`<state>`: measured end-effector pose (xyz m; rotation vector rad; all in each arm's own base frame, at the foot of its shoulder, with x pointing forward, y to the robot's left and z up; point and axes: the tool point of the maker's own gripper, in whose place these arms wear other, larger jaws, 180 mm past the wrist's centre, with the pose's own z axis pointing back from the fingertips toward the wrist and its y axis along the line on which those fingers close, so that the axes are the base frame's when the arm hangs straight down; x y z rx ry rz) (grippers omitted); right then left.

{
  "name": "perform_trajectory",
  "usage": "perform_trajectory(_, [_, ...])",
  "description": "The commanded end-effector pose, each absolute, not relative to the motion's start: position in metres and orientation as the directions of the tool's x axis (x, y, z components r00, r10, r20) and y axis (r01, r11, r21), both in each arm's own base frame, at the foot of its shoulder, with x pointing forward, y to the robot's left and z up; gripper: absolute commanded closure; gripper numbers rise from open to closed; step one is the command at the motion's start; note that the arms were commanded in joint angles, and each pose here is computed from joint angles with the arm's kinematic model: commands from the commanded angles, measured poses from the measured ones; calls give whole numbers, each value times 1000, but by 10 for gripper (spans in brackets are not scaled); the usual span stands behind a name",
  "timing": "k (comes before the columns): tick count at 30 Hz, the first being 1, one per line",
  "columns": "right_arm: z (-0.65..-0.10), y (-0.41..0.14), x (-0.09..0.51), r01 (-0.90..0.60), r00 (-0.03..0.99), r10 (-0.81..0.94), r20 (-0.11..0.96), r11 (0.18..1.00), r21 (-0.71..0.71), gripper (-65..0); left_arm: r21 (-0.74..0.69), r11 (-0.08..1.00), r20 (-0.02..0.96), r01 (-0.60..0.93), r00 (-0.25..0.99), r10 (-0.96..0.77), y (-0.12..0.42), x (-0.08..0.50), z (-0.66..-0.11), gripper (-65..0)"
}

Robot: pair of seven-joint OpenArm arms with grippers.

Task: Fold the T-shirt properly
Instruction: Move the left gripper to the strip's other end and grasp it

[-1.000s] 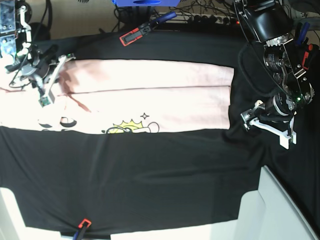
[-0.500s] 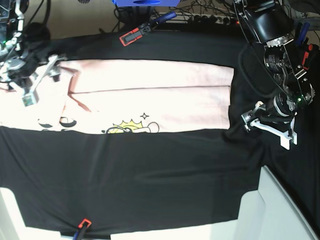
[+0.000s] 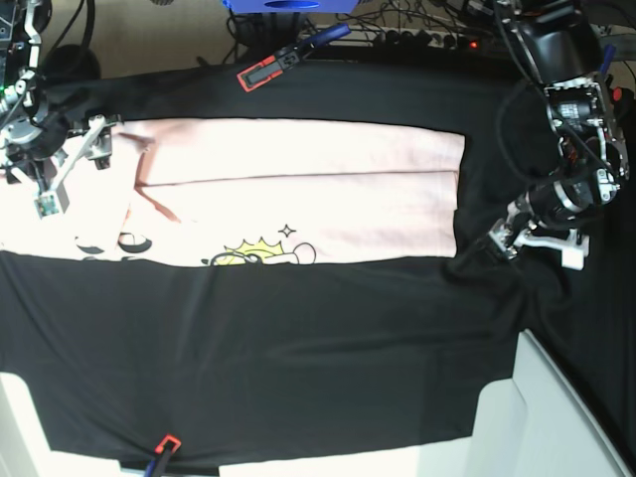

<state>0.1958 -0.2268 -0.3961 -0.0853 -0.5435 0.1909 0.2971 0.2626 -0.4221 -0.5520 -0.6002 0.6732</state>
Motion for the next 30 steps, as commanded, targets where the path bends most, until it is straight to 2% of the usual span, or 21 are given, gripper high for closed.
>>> perform_trajectory(1, [-388,-230,202,-159,820,214,530,976,-149,-460,-664,650,349,-370,615,707,265,309,-408,-650])
perform_trajectory(8, [-389,-228,201,-163,821,215,529,976,-144,-460,-651,630,281,-424,636,719,256,294,-435,-650])
perform_trajectory(16, [-389,-229,201,-160,822,212,529,977,-143,-460,-474,742,252,-474,734,630,232,265,-484,-650])
perform_trajectory(26, [-389,-229,200,-160,822,213,528,976,-145,-460,-512,719,213,-471,741,637,202,264,-491,-650])
perform_trajectory(30, [-389,-229,200,-160,822,214,528,976,-146,-460,-510,754,245,-414,770,589,191,270,-483,-650])
